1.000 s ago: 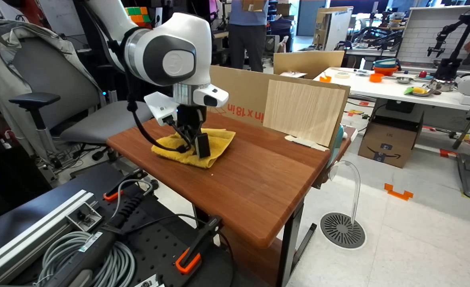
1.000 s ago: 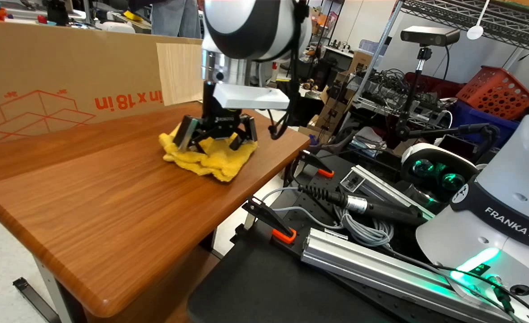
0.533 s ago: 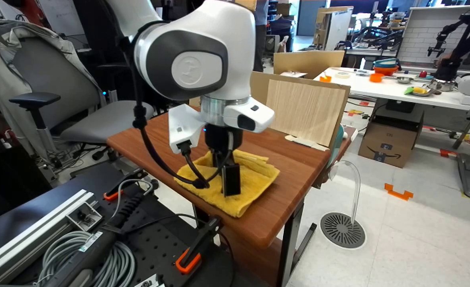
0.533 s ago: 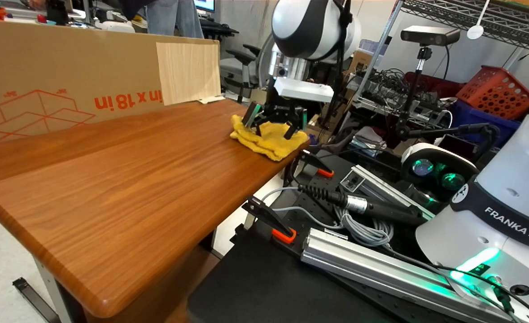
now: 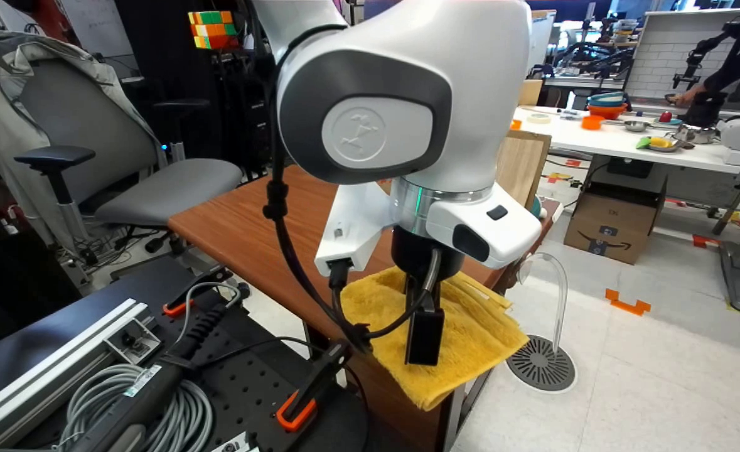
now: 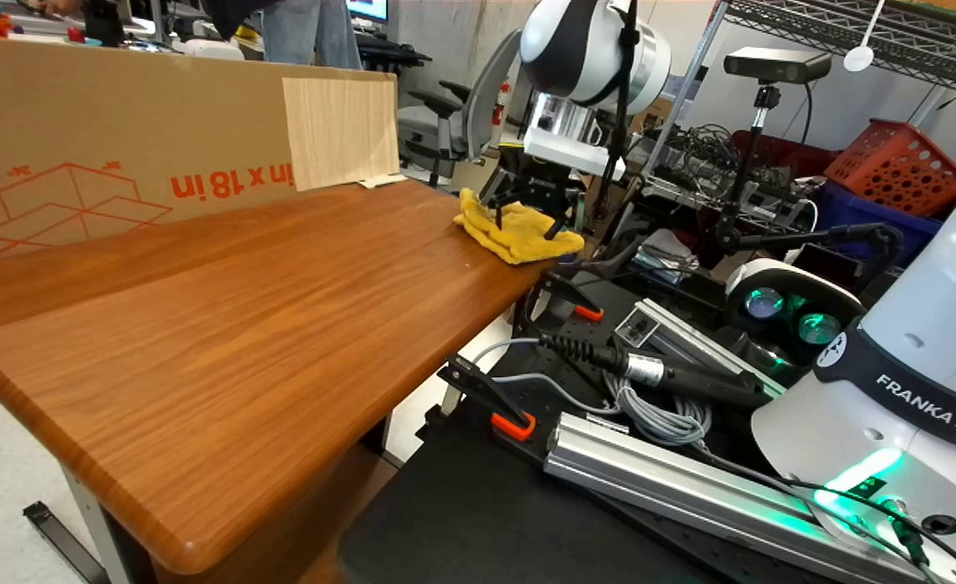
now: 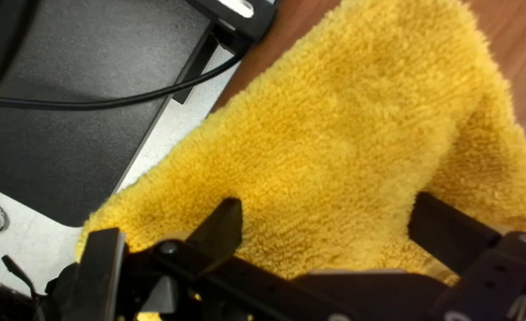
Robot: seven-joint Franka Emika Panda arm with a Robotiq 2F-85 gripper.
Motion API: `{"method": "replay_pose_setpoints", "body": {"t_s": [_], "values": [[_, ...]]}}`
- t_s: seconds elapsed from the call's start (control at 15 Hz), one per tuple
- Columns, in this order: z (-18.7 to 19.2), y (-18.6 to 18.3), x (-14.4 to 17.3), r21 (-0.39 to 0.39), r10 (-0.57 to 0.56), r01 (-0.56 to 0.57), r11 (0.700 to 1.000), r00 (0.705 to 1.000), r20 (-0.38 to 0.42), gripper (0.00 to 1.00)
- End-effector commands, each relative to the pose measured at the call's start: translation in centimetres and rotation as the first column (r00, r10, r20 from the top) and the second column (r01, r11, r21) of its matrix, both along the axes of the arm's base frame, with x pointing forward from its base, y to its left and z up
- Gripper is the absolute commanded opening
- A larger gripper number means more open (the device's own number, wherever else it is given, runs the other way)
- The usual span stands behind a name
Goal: Use the towel to wipe the desk
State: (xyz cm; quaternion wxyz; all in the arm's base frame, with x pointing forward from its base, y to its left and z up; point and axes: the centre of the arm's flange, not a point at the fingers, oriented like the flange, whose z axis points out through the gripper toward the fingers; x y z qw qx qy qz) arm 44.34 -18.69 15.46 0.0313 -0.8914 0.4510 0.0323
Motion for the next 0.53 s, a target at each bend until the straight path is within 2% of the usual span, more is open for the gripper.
{"method": "replay_pose_setpoints", "body": {"t_s": [0.0, 0.27, 0.47], "values": [[0.8, -0.1, 2.6, 0.026, -0.049, 0.047, 0.999, 0.997, 0.056, 1.00], [3.3, 5.8, 6.1, 0.014, 0.057, -0.059, 0.998, 0.990, 0.130, 1.00], [2.5, 11.4, 7.7, 0.030, 0.157, -0.162, 0.986, 0.979, 0.127, 1.00]]}}
